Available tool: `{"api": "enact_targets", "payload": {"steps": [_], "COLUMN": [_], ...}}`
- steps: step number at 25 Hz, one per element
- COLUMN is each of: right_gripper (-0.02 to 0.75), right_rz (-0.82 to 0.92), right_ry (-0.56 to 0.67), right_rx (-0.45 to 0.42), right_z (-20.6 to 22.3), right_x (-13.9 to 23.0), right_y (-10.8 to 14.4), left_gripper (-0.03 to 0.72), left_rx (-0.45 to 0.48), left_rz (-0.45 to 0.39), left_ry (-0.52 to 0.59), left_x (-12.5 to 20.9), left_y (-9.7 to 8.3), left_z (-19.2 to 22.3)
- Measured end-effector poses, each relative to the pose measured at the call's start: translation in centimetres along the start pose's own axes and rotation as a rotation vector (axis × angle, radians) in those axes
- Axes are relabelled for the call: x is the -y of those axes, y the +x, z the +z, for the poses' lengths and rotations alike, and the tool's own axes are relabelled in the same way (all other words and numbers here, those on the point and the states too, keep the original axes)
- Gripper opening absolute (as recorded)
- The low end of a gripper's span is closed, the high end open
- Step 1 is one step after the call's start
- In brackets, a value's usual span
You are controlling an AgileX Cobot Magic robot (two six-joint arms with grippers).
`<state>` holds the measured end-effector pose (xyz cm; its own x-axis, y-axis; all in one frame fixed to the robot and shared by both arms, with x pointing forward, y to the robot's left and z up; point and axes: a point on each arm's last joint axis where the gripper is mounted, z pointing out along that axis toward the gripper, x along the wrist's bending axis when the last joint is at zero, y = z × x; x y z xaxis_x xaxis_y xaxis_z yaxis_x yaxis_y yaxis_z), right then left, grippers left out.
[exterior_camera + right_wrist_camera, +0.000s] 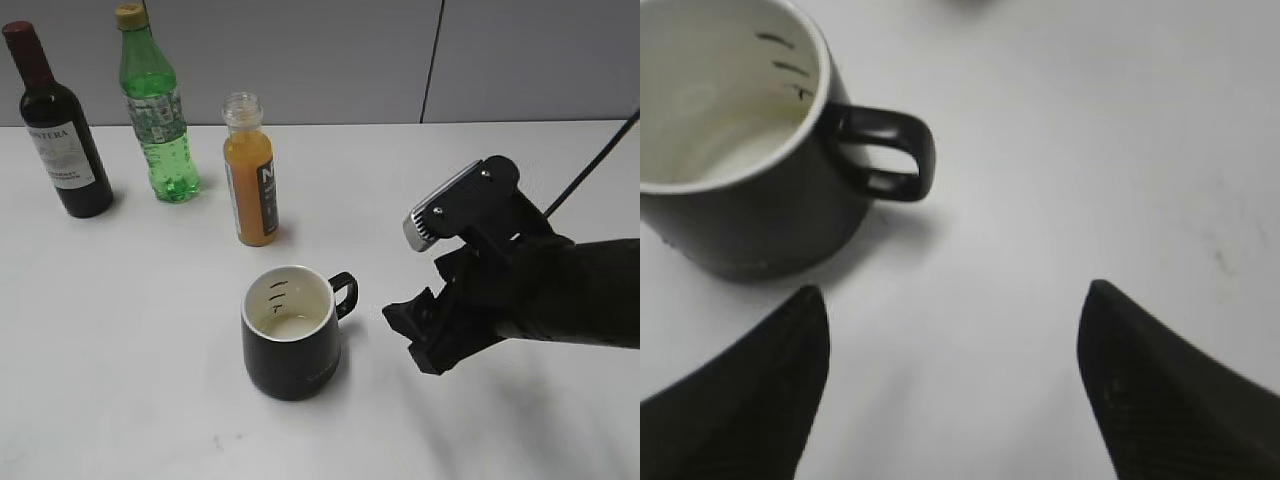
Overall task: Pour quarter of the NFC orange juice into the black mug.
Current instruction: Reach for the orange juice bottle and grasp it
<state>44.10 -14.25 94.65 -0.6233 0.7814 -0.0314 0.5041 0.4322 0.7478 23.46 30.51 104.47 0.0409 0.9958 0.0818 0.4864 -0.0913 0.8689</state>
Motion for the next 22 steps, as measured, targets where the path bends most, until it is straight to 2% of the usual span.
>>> {"api": "enact_targets", "payload": {"steps": [5, 12, 15, 22], "right_gripper": [0.587, 0.613, 0.649, 0.659], "right_rz": [-0.004, -0.002, 0.013, 0.028], "right_ry": [0.204, 0.391, 0.435, 0.432], "right_rx": [-0.029, -0.052, -0.057, -0.060], "right_z": [-0.2, -1.1, -2.1, -5.6], "right_x": [-0.1, 1.1, 0.8, 0.0], "right_y": [0.2, 0.4, 0.4, 0.4], "left_gripper": [0.232, 0.232, 0.232, 0.232], "left_rx": [0.000, 0.000, 0.000, 0.000], "left_rz": [0.000, 0.000, 0.000, 0.000], "left_ry": [0.000, 0.000, 0.000, 0.000], "left_x": [0.0, 0.0, 0.0, 0.0], "left_y": [0.0, 0.0, 0.0, 0.0], "left_z": [0.0, 0.0, 0.0, 0.0]}}
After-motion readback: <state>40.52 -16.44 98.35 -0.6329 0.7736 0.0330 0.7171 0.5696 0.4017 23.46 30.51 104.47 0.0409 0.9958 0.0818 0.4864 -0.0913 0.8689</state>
